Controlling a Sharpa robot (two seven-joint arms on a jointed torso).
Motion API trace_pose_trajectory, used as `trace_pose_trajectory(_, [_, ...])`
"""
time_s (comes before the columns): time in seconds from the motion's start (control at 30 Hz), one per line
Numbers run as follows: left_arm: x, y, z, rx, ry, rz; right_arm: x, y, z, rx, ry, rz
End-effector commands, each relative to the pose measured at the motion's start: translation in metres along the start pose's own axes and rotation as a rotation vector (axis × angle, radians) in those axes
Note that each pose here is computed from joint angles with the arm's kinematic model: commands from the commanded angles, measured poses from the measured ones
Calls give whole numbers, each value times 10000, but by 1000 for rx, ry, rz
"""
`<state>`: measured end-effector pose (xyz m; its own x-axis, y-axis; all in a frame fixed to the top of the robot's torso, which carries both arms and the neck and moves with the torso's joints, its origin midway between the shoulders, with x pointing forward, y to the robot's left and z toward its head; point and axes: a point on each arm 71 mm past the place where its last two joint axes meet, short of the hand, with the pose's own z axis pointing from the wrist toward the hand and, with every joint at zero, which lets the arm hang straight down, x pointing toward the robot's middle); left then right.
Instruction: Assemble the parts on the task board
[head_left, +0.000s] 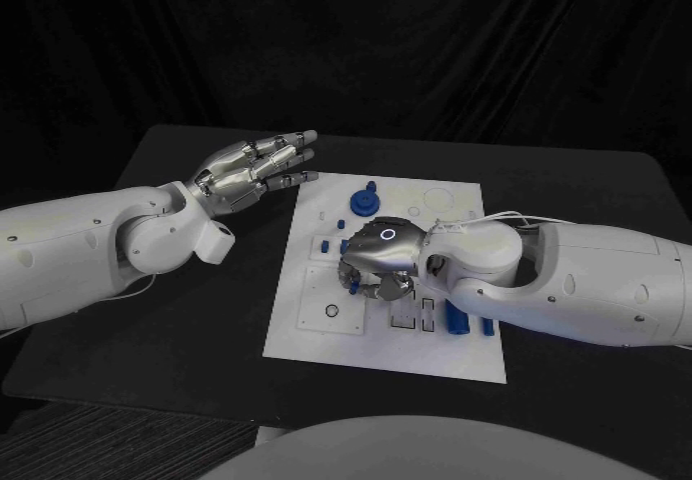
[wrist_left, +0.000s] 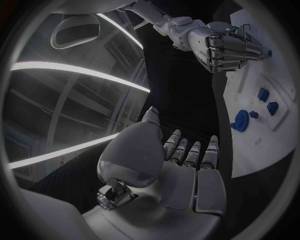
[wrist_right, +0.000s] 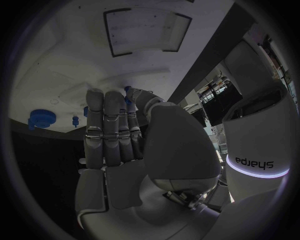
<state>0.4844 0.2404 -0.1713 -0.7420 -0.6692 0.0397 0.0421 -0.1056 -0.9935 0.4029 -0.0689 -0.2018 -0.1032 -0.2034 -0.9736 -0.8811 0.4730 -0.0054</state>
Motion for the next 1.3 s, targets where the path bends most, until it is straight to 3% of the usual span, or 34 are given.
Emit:
trace_pose_trajectory(0.03, [19,4,7,6,15,-16,23,-9,5,20,13,-5])
trace_pose_trajectory(0.93, [26,35,1,-9,24,-25,118,-29,31,58,87,-2])
trace_pose_trajectory(1.13, [26,39,-2,-12,25,-26,116,-59,7,74,73,-1])
trace_pose_trajectory(1.3, [19,41,-12,-13,23,-26,93,-101,-40,89,26,3])
